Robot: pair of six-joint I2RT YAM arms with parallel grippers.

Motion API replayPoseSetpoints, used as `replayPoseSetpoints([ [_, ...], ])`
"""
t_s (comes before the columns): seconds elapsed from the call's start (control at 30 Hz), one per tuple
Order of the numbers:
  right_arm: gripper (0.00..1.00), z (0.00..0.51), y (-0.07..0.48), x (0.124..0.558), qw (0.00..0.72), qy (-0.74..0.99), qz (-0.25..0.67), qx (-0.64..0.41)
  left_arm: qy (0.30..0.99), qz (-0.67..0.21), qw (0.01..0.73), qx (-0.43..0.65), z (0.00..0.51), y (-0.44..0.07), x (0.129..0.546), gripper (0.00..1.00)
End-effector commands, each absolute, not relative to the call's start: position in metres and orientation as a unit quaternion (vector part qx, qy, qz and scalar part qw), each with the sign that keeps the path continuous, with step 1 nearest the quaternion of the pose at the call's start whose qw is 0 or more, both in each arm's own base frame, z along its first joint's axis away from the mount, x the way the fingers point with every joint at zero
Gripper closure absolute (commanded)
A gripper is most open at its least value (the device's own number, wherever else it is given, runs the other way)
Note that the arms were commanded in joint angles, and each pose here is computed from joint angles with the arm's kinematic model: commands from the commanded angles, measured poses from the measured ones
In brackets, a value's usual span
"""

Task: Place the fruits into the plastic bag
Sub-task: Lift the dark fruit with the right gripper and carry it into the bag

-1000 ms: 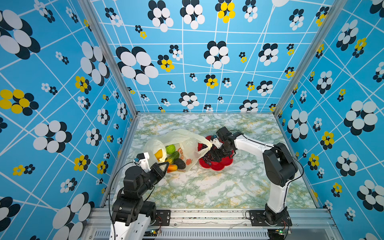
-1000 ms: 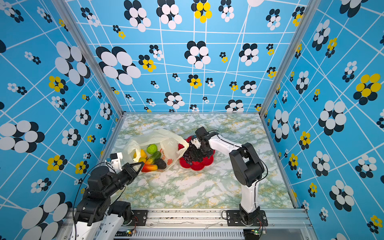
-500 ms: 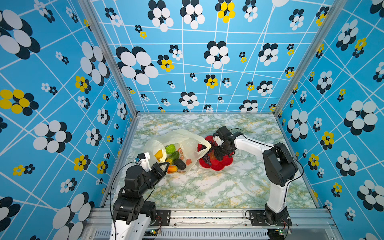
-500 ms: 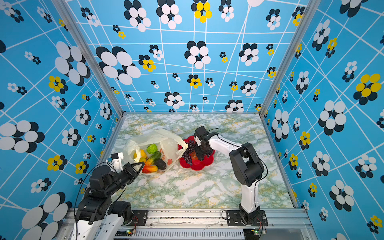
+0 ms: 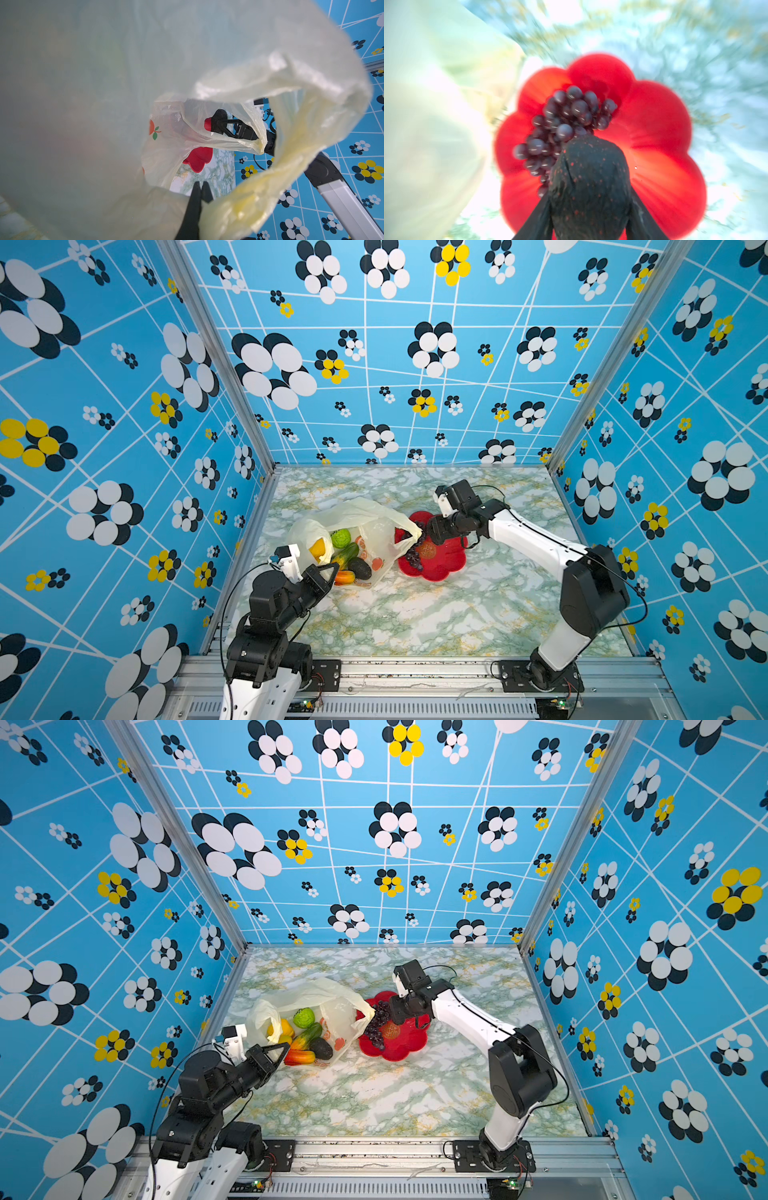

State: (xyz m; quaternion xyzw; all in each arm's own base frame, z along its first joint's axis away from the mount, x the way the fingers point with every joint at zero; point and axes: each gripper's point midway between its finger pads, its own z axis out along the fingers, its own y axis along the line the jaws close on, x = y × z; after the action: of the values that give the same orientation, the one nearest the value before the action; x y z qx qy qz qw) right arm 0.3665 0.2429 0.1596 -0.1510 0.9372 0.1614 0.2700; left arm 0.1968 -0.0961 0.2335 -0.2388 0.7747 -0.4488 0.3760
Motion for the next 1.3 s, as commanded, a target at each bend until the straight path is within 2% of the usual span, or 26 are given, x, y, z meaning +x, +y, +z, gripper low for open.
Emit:
replayPoseSetpoints([
  [0.0,0.71,0.222,0.245,0.366,0.327,0.913,0.204,-0.134,0.766,-0.455,0.385,-0.239,0.236,-0.096,0.201,1.00],
  [0.2,0.71,0.315,0.251,0.343,0.404,0.855,0.292,-0.140,0.762,-0.462,0.388,-0.235,0.240,-0.097,0.205,1.00],
  [0.37,0.71,0.378,0.273,0.312,0.434,0.804,0.367,-0.174,0.762,-0.463,0.390,-0.230,0.242,-0.098,0.206,1.00],
  [0.63,0.71,0.424,0.329,0.258,0.436,0.753,0.408,-0.275,0.760,-0.467,0.389,-0.231,0.242,-0.099,0.208,1.00],
  [0.93,0.72,0.383,0.387,0.248,0.379,0.767,0.408,-0.318,0.755,-0.475,0.392,-0.226,0.252,-0.101,0.208,1.00],
  [1.27,0.72,0.265,0.442,0.266,0.263,0.837,0.338,-0.341,0.754,-0.475,0.392,-0.228,0.251,-0.101,0.207,1.00],
])
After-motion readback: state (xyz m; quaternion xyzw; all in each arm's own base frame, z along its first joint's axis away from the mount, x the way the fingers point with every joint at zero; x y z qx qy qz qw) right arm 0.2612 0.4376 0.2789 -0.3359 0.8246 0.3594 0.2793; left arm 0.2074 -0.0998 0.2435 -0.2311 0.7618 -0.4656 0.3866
